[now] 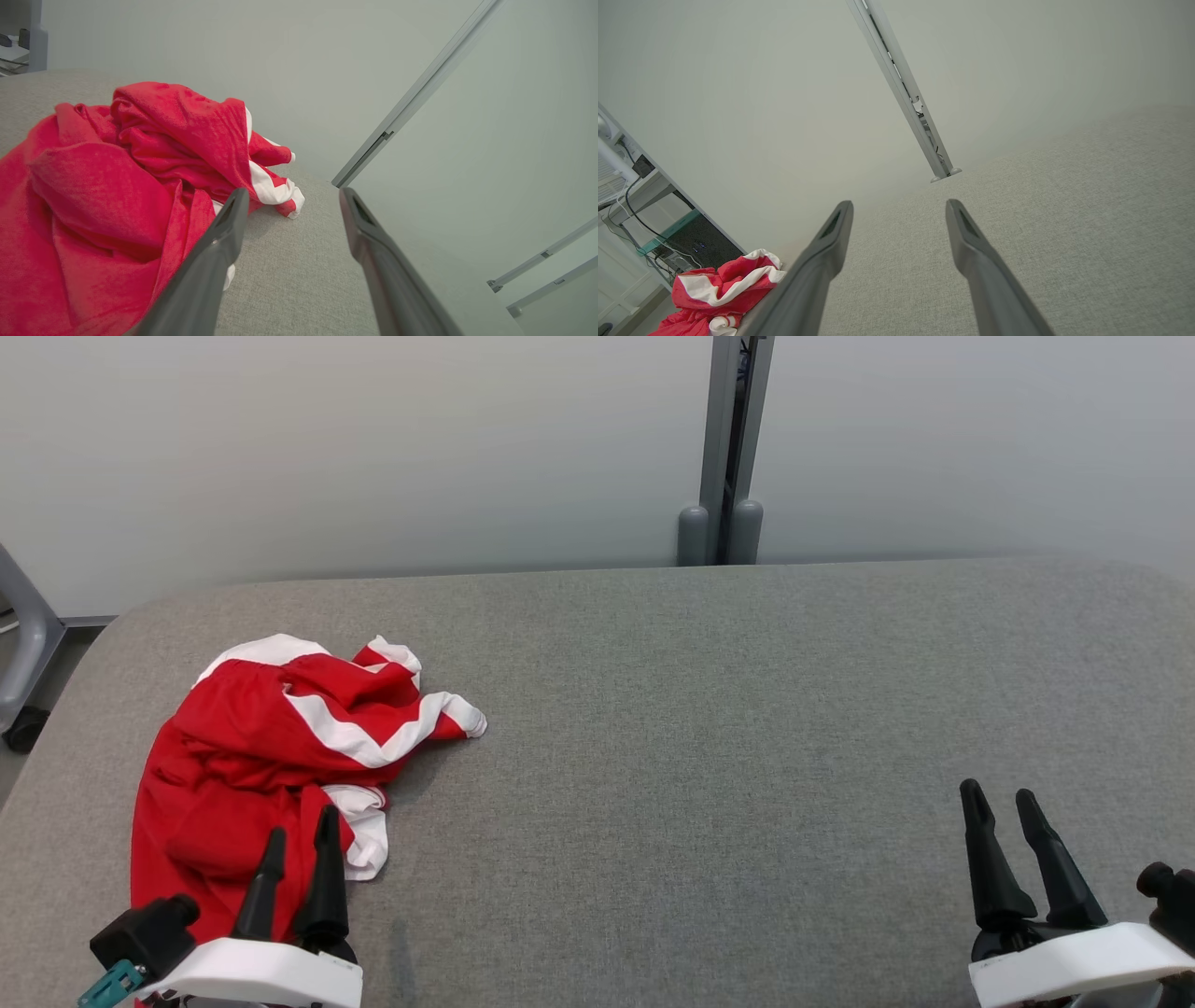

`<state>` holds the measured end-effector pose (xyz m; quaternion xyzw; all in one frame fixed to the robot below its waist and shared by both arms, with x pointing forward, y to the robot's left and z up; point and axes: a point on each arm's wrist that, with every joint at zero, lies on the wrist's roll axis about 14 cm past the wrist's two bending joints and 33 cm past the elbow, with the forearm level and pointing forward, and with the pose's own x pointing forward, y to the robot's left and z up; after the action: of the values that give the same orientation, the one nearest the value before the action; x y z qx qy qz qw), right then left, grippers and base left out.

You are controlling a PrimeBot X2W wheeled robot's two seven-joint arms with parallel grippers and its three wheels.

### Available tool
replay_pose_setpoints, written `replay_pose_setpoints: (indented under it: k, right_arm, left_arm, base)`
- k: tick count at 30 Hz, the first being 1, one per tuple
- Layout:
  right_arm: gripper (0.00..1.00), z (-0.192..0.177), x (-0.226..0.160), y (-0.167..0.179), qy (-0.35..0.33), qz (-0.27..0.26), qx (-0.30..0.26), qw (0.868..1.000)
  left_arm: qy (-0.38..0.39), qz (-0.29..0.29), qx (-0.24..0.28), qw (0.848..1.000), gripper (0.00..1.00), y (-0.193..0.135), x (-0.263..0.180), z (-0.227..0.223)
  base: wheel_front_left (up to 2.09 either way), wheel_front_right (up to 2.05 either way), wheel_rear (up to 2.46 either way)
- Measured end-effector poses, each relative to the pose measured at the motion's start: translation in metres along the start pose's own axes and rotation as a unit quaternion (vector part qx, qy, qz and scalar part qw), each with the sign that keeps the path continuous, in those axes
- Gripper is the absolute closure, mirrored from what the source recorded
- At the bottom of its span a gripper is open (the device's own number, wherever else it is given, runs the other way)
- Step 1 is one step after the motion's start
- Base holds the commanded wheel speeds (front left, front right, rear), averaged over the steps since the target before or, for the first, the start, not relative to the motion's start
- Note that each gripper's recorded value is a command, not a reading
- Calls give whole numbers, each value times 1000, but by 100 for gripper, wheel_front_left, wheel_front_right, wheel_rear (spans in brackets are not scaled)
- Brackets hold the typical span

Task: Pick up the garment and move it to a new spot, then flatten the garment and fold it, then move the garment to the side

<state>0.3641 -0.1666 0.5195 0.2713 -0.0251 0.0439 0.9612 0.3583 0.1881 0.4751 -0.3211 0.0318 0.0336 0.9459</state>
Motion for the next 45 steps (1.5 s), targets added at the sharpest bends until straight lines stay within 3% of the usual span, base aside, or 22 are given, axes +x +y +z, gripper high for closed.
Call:
replay_pose_setpoints:
  k: [16, 45]
  right_arm:
    - [0, 2, -2, 10, -11, 21, -82, 996]
    - [0, 3, -10, 4, -23, 19, -172, 985]
  left_arm:
    - [-20, -8, 89, 996, 0, 0, -3, 8]
    - [-38, -1, 207, 978, 0, 10, -12, 14]
  base:
    - [0, 0, 0]
    - [0, 0, 0]
